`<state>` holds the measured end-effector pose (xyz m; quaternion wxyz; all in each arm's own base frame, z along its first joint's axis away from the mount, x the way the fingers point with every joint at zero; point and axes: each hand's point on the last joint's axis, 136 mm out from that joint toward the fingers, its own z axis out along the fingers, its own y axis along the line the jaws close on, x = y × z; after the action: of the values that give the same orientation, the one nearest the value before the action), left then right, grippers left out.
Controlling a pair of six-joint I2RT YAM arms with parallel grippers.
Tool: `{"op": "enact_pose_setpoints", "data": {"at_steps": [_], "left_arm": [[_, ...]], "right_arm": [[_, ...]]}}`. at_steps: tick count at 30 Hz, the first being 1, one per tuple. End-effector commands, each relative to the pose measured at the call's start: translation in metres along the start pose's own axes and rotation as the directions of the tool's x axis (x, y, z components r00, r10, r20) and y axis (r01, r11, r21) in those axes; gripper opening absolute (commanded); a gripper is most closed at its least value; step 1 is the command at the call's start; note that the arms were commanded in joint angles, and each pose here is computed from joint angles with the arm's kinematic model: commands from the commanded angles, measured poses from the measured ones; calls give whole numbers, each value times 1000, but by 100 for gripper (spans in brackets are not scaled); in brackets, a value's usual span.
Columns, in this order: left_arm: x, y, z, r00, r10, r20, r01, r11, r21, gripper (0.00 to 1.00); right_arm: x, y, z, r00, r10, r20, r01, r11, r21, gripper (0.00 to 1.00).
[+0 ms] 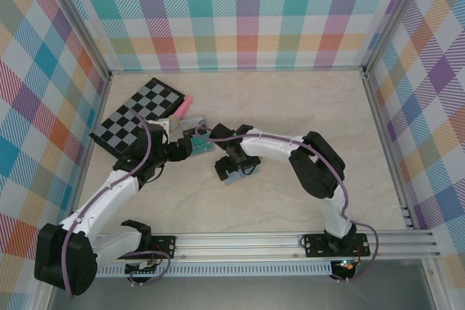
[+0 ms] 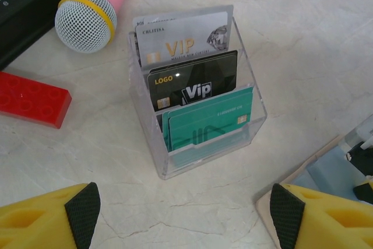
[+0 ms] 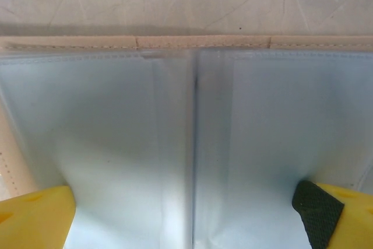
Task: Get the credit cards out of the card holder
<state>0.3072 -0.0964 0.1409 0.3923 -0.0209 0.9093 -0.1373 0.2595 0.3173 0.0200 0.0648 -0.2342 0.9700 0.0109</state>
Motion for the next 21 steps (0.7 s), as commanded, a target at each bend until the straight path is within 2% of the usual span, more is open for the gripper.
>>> {"op": "enact_pose_setpoints", "data": {"at_steps": [1, 4, 11, 13, 16, 21], "left_arm": [[-8, 3, -3, 999, -26, 47, 26, 1000, -2, 79], [-4, 4, -2, 999, -27, 41, 27, 1000, -4, 79], [3, 9, -2, 999, -35, 40, 36, 999, -17, 81], [6, 12, -2, 998, -41, 42, 42, 999, -26, 81], [9, 18, -2, 997, -60, 55, 63, 997, -51, 82], [10, 31, -3, 991, -82, 104, 93, 990, -104, 85]], "right_arm": [[25, -10, 29, 993, 21, -118, -12, 997, 76, 100], [31, -17, 38, 989, 32, -143, -15, 993, 119, 96], [42, -22, 53, 982, 49, -181, -28, 993, 114, 67], [42, -24, 53, 982, 61, -179, -43, 994, 101, 61], [40, -26, 49, 984, 76, -162, -64, 995, 79, 56], [27, -22, 31, 990, 96, -107, -92, 995, 40, 55]]}}
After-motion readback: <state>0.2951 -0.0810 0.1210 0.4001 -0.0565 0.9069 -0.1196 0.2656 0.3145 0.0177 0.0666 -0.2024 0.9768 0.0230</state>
